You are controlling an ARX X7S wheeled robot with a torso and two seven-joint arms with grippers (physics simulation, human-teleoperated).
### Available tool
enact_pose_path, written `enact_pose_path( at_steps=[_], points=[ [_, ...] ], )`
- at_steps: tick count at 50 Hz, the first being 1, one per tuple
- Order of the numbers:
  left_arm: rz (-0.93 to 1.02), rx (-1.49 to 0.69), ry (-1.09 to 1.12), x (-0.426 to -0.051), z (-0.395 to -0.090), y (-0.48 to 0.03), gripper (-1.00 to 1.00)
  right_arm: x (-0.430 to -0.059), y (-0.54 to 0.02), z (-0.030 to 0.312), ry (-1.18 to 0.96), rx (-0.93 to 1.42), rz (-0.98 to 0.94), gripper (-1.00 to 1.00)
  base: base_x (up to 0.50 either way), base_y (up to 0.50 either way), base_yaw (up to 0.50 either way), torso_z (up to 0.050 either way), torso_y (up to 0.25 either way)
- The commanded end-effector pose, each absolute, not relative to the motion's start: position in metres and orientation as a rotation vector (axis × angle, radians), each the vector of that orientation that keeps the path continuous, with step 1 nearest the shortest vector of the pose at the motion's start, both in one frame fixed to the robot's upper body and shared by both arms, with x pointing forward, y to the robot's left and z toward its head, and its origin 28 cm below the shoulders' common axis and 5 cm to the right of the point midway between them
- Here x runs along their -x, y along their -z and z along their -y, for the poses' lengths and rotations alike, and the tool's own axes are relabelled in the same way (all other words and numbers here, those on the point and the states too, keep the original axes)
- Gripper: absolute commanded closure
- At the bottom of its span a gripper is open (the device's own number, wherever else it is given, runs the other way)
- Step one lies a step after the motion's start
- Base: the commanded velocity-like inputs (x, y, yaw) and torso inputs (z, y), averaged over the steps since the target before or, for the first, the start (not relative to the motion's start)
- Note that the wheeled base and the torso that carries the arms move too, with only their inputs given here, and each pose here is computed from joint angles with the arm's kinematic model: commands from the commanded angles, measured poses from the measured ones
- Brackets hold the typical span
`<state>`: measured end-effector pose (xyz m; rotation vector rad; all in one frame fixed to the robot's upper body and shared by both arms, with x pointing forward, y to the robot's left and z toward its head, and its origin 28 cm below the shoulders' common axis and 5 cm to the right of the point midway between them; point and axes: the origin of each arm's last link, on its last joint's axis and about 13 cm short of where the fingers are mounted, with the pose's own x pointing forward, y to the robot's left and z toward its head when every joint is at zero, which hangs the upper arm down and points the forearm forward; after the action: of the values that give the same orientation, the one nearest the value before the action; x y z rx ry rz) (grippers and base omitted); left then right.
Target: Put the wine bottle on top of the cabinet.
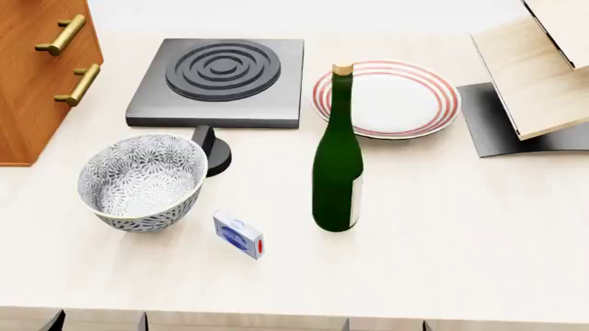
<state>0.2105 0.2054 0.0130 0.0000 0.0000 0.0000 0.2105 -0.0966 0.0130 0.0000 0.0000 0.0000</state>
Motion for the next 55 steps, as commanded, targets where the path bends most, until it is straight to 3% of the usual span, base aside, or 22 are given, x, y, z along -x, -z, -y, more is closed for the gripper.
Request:
enact_pose_path(
  at_steps=[1,28,29,55],
  points=[
    [0.0,0.0,0.0,-0.21,-0.206,-0.014,-1.0,-0.21,-0.014,0.096,0.0,0.0,0.0,-1.0,0.0,0.0,0.0,0.0,0.0],
    [0.004,0.003,0.001,-0.21,-0.206,-0.013,-1.0,-0.21,-0.019,0.097,0.007,-0.027,0.035,-1.0,0.0,0.0,0.0,0.0,0.0],
    [0.039,-0.006,-0.032,-0.21,-0.208,-0.018,-1.0,-0.209,-0.021,0.097,0.014,0.065,0.049,-1.0,0.0,0.0,0.0,0.0,0.0],
    [0.28,-0.083,0.001,-0.193,-0.202,-0.104,-1.0,-0.195,-0.093,0.09,-0.007,0.067,0.232,-1.0,0.0,0.0,0.0,0.0,0.0]
  ],
)
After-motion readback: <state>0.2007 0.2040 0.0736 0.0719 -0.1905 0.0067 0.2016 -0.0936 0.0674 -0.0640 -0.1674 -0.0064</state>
